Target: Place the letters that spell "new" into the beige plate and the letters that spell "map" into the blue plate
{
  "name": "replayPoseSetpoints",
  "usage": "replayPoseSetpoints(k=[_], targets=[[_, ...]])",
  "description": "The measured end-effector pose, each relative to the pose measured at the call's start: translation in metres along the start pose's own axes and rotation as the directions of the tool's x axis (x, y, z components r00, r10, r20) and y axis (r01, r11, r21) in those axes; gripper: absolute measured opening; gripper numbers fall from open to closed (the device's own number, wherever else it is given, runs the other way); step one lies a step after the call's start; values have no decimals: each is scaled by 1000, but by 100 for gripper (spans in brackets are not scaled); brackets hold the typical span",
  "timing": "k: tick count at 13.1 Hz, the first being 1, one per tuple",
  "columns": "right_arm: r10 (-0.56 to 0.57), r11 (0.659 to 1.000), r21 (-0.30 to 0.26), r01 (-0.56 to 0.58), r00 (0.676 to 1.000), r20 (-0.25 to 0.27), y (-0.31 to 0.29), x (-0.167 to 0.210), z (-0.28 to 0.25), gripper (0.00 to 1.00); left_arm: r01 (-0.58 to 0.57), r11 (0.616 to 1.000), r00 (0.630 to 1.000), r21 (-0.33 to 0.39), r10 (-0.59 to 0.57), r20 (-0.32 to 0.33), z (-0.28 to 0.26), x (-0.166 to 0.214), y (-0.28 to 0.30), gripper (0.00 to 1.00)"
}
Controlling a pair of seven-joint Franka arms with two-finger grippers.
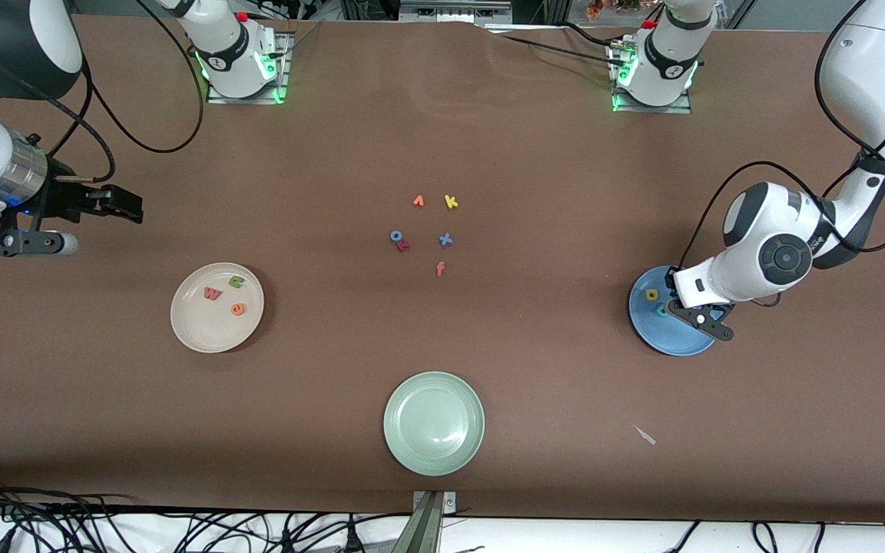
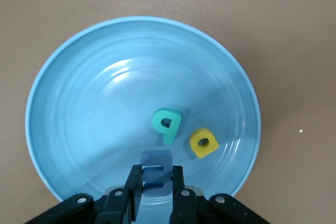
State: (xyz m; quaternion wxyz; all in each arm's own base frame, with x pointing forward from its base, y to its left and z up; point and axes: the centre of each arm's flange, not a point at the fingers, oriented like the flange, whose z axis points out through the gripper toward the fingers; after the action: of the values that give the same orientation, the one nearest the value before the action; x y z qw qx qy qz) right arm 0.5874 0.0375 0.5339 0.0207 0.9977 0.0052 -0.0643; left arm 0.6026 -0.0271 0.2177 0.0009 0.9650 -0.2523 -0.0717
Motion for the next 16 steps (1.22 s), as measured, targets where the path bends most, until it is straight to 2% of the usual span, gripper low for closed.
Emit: replayPoseSetpoints(k=[2,5,7,9,11,13,16], targets=[[0,1000,0,0,1000,2,0,1,1,100,7,1000,1000,0,-7,-10,5,-1,-6,27],[4,1000,0,-4,1000,5,1,2,3,100,-25,999,1000,41,25,4,15,-3,-12,27],[17,1000,0,-17,1000,6,8,2,3,100,-29,998,1000,60,29,-2,11,-2,-18,41],[25,1000,-1,-25,1000,5,13,2,3,100,-23,996,999,85,25,-20,-11,5,-23,61],[26,1000,0,-26,1000,-12,14,3,-5,100,-27,992,999,121,30,-17,-52,12,-18,83],[32,999,2,-32,999,-41,17,4,-19,100,-9,995,1000,99,10,-8,-107,20,3,100],[42,999,4,-42,997,-59,23,5,-27,100,57,998,998,36,-56,-42,-200,26,24,100]])
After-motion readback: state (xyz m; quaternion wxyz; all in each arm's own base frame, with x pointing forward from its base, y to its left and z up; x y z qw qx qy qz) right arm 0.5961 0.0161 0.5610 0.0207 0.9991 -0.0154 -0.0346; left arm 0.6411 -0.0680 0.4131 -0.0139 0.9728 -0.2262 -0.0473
